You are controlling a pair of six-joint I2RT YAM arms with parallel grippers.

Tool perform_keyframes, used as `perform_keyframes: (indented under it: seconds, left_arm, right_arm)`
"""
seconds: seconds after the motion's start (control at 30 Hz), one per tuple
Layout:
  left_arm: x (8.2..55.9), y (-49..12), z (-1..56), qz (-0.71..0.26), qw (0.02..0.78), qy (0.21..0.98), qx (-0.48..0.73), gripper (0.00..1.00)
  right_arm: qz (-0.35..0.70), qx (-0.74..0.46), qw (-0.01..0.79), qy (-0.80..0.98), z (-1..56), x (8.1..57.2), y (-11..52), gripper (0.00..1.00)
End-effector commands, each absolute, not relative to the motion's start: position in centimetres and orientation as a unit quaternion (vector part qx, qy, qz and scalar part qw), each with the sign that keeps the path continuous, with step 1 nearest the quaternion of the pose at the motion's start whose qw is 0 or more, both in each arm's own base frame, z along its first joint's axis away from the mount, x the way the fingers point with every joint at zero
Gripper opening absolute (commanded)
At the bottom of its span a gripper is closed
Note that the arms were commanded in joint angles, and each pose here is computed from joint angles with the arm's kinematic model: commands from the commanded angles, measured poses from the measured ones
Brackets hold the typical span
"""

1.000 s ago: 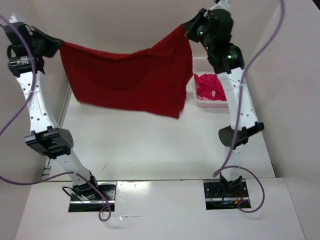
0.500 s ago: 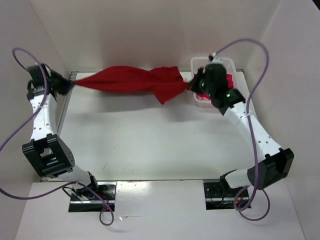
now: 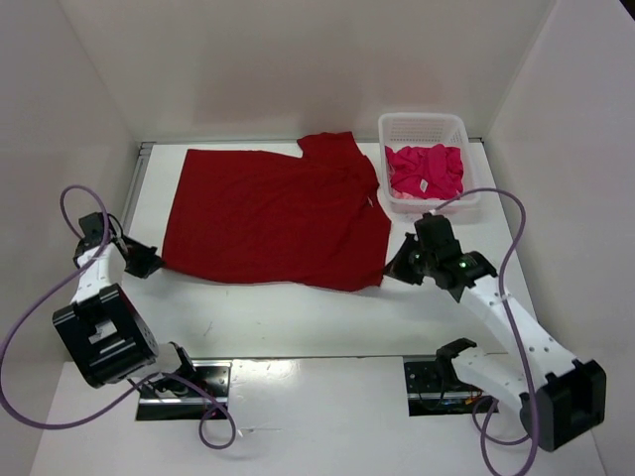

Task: Fold and stack the t-shirts
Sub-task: Flatten out the tshirt, then fold the flattened tshirt in 1/3 of the way

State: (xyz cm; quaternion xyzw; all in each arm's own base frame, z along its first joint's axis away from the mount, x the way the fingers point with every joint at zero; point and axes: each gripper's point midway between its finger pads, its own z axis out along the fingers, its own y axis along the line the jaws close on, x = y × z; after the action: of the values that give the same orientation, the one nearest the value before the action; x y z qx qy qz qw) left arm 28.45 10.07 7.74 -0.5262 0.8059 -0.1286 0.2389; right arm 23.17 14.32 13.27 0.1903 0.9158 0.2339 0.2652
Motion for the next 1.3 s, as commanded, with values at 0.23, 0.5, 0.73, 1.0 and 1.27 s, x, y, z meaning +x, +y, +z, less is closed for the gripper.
perform_keyframes:
  seconds: [0.23, 0.5, 0.73, 1.0, 1.27]
  left_arm:
    - [26.9, 9.8, 11.4, -0.12, 0.279, 0.814, -0.495, 0.0]
    - [32.8, 10.6, 12.7, -0.16, 0.311, 0.789, -0.506, 0.0]
    - [38.2, 10.4, 12.1, -0.15, 0.31, 0.799, -0.494, 0.0]
    - [42.3, 11.5, 8.5, -0.135, 0.28, 0.803, -0.508, 0.0]
    - [44.6, 12.3, 6.7, -0.128, 0.272, 0.802, -0.516, 0.0]
  right_arm:
    - [0.289, 0.224, 0.194, 0.91, 15.0, 17.4, 15.3, 0.0]
    - [0.255, 0.207, 0.3, 0.896, 17.9, 28.7, 16.2, 0.0]
    - [0.178, 0.204, 0.344, 0.899, 16.6, 39.4, 15.4, 0.0]
    - [0.141, 0.205, 0.391, 0.886, 17.6, 47.7, 14.3, 0.0]
    - [0.116, 0.202, 0.386, 0.893, 14.6, 52.5, 14.0, 0.0]
